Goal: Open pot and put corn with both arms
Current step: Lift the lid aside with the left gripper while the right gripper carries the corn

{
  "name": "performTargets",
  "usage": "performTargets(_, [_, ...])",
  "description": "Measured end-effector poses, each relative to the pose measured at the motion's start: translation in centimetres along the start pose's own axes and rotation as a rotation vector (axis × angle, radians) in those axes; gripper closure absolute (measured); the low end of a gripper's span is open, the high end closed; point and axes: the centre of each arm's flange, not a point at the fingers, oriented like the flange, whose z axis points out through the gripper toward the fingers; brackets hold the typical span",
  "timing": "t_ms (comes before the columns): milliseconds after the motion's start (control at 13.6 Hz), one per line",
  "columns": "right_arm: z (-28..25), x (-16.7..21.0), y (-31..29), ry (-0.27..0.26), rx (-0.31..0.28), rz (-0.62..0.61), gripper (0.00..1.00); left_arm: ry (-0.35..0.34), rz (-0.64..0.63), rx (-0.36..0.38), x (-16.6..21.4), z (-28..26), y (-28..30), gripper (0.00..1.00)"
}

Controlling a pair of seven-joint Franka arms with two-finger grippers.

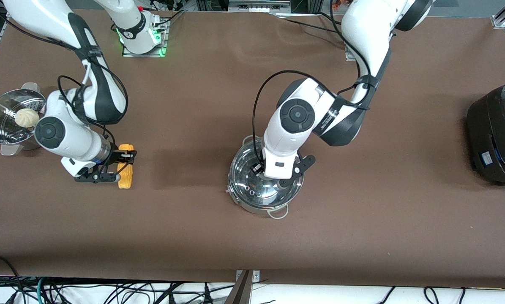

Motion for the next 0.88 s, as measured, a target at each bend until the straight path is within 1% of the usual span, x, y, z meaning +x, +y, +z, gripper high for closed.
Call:
performTargets(74, [-2.0,0.2,-1.0,-0.018,0.006,-0.003,0.67,0.004,-0.002,0.0,0.4,-1.5,-0.3,0.5])
performTargets(147, [-3.8,0.2,-2.3,-0.037,0.024,0.009,0.67,0.005,0.011,0.005,0.9,-2.8,-0.7,0.5])
performTargets(221, [-5.5,0.1,-4.1,-0.048,0.055,0.03,0.67,0.006,0.038,0.016,1.7,-4.1,-1.3,0.5])
performTargets(368, [-8.1,-0.5,-9.0,-0.048,0.105,0.077,0.67,0.006,0.11,0.045,4.5,-6.9,-3.0,0.5])
performTargets(441, [-8.8,-0.8,-11.8,-0.042,0.117,0.094,0.67,-0.003,0.158,0.07,6.6,-8.2,-4.4,0.5])
performTargets(515, [-9.0,-1.1,-14.6,-0.036,0.123,0.109,0.67,-0.023,0.21,0.111,8.5,-9.2,-6.0,0.5])
performTargets(588, [-9.0,-1.3,-17.4,-0.025,0.132,0.116,0.67,-0.048,0.248,0.155,10.1,-9.9,-7.7,0.5])
performTargets(735, [-8.7,-1.4,-23.2,0.01,0.175,0.105,0.67,-0.084,0.303,0.224,12.5,-10.5,-10.7,0.5])
performTargets(882, [-7.4,-1.4,-29.1,0.086,0.228,0.071,0.67,-0.111,0.381,0.264,14.7,-11.0,-14.0,0.5])
